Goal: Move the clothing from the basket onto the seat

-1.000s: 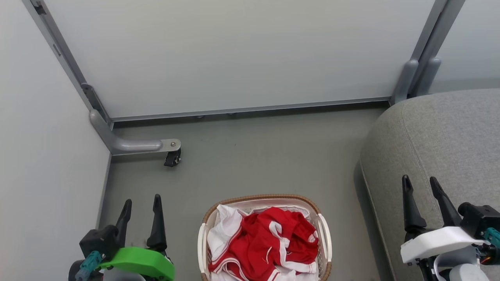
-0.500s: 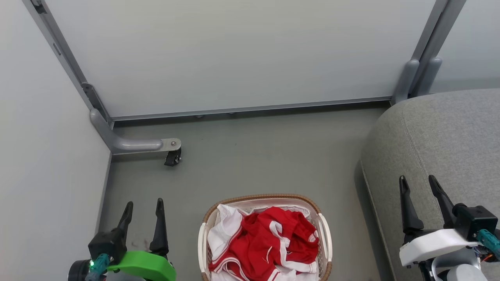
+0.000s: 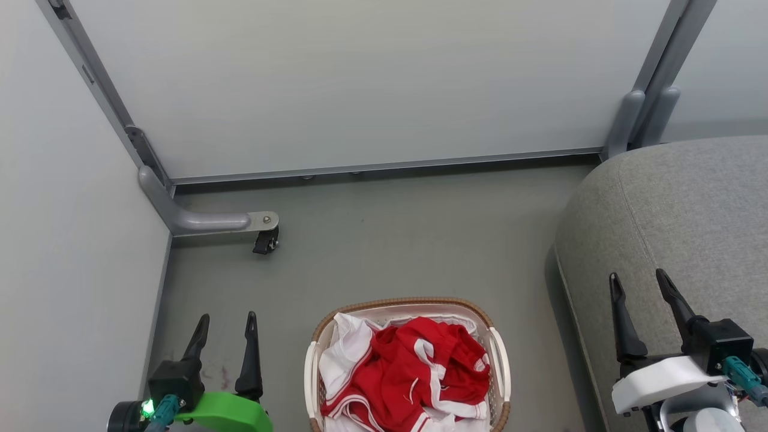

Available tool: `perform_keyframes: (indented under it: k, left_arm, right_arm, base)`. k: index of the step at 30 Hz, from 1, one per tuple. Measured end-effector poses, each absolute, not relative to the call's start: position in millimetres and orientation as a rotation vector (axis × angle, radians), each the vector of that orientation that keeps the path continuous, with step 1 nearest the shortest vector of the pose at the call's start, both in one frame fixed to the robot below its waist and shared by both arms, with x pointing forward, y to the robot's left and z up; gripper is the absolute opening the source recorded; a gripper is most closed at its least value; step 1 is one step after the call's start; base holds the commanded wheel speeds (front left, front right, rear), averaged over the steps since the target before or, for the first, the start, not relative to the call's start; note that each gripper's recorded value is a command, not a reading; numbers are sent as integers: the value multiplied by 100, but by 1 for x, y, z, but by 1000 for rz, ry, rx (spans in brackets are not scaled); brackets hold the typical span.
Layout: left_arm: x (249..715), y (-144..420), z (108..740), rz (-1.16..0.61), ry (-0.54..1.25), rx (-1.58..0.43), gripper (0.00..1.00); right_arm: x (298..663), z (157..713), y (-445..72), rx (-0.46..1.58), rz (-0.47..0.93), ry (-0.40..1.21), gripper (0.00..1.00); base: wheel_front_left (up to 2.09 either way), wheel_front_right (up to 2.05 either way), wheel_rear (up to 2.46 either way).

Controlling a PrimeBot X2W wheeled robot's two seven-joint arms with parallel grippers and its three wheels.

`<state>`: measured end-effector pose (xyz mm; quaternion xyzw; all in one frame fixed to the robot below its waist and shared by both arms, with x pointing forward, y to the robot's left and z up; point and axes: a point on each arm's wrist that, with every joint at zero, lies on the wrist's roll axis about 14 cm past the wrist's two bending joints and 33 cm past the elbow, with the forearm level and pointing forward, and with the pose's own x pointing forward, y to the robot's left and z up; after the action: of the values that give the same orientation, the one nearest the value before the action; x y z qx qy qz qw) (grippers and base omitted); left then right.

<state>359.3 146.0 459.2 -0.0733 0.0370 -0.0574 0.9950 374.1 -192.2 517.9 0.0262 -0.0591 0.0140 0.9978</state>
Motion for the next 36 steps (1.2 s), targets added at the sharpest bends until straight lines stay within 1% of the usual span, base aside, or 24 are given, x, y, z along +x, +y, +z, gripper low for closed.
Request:
perform_keyframes:
  k: [30,36]
  left_arm:
    - [359,145,452,-117,96,-150,100]
    - [371,140,452,-133,98,-146,100]
  right_arm:
    - [375,515,-194,52,21,-109,100]
    - [385,516,-195,49,21,-117,100]
  base:
    - [0,0,0]
    - [0,0,0]
